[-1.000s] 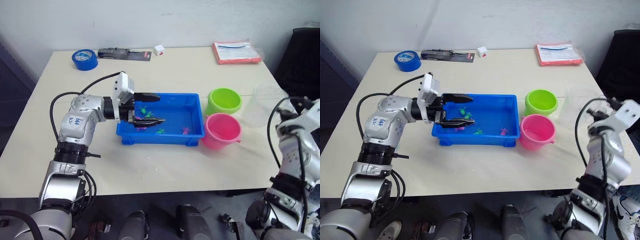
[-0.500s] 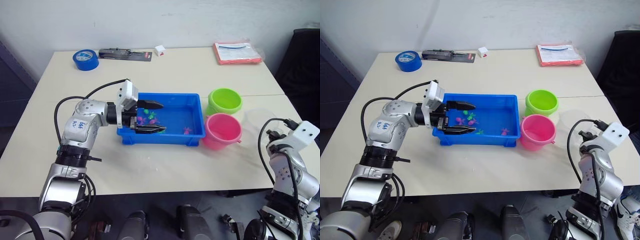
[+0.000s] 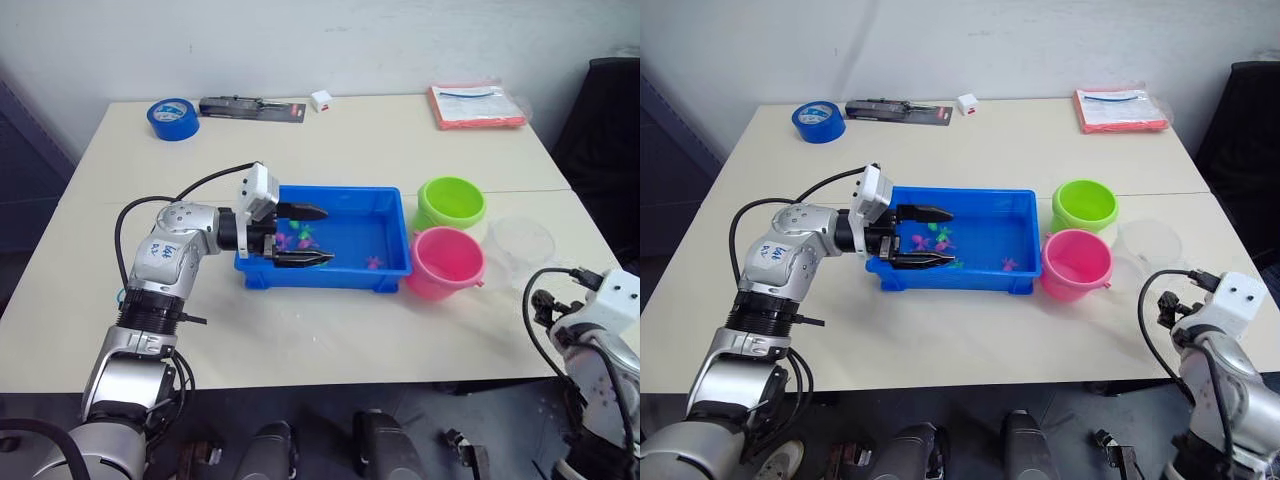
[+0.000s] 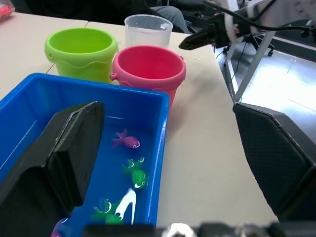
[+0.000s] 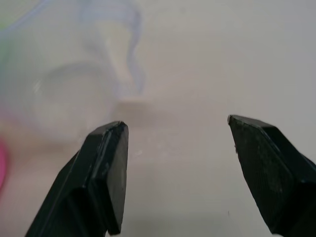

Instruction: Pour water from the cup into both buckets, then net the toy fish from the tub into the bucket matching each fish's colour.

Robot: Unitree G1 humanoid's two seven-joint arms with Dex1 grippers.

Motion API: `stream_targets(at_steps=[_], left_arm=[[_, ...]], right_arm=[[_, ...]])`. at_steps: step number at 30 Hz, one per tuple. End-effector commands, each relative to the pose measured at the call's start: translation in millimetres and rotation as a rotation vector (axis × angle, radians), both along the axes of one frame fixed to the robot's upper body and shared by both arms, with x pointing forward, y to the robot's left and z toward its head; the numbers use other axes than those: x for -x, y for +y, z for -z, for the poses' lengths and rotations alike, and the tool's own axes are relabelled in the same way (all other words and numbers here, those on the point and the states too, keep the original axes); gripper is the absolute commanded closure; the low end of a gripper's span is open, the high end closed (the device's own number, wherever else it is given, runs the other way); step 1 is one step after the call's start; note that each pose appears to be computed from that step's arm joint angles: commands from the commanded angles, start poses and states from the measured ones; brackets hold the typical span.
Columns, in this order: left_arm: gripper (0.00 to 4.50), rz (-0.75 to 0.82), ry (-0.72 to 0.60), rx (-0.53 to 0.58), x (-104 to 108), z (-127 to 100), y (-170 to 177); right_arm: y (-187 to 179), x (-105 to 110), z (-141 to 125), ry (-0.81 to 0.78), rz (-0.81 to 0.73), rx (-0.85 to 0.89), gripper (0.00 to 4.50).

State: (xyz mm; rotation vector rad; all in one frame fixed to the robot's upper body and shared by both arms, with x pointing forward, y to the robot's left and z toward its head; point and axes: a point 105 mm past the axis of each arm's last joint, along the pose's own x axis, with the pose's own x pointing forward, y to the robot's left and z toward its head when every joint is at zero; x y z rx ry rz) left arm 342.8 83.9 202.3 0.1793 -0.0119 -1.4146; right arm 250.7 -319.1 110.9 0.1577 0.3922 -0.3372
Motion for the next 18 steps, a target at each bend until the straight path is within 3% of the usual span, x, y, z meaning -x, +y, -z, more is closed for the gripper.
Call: stream_targets(at_steps=[1,3,7,10,13,18], left_arm=[[0.0,-0.117,-0.02,0.052,-10,-14,14],[0.0,-0.204,-0.016,0.055,-18,-11,25],[0.0,-0.381,-0.001,0.039,-29,-7,50],[0.0,-0.552,0.047,-0.036,-35,4,81],[0.0,-0.728,0.095,-0.148,-40,24,117],[0.0,-0.928,0.077,-0.143,-34,39,175]], right_arm=[[32,15,-38,-0.053,-0.368,0.093,0.06],[49,23,-54,-0.071,-0.565,0.12,0.06],[73,23,-75,-0.125,-0.819,0.12,0.06],[115,27,-87,-0.207,-1.088,0.097,0.06],[147,28,-83,-0.244,-1.247,0.08,0.06],[192,33,-69,-0.24,-1.497,0.051,0.06]])
